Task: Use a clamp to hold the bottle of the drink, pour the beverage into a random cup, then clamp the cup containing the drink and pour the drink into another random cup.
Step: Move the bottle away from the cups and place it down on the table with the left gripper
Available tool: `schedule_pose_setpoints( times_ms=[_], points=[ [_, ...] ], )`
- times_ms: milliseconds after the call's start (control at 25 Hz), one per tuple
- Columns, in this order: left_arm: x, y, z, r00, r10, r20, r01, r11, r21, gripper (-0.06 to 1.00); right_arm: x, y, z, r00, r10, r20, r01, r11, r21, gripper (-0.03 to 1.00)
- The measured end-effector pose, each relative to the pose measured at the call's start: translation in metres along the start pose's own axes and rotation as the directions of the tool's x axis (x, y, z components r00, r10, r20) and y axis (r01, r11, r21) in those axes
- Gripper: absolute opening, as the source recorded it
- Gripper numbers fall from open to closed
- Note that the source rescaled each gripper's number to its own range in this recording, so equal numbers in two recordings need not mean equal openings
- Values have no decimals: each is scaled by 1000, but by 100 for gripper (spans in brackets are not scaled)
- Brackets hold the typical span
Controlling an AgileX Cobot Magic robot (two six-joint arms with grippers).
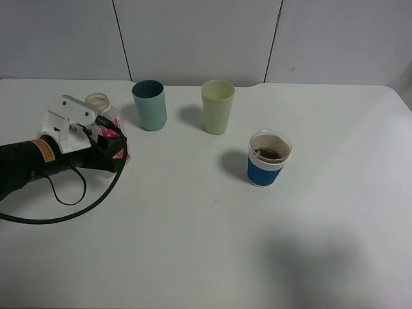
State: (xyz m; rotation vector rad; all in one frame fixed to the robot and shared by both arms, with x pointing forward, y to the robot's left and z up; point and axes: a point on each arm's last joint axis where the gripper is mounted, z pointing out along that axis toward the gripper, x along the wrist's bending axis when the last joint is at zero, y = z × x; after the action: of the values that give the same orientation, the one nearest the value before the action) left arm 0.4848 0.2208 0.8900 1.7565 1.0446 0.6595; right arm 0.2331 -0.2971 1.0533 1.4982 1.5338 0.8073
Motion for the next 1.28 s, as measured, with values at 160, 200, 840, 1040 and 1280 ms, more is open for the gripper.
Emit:
schedule_pose_setpoints(
  times_ms=[160, 200, 840, 1040, 1280],
  points=[
    [0, -5, 2, 1000, 12, 6, -12, 1000, 7, 5, 0, 0, 0, 1000, 0, 0, 0, 1000, 0, 89],
    [0, -6, 3, 1000, 22, 7, -22, 1000, 4, 5, 0, 0, 0, 1000, 0, 0, 0, 1000, 0, 89],
    [-3, -19, 10, 998, 46, 41, -46, 999, -7, 5, 0, 0, 0, 1000, 0, 0, 0, 1000, 0, 89],
    [-3, -19, 10, 998, 45, 42, -45, 999, -8, 5, 0, 0, 0, 1000, 0, 0, 0, 1000, 0, 89],
    [-3, -20, 11, 998, 44, 41, -44, 999, -9, 5, 0, 0, 0, 1000, 0, 0, 0, 1000, 0, 89]
  ],
)
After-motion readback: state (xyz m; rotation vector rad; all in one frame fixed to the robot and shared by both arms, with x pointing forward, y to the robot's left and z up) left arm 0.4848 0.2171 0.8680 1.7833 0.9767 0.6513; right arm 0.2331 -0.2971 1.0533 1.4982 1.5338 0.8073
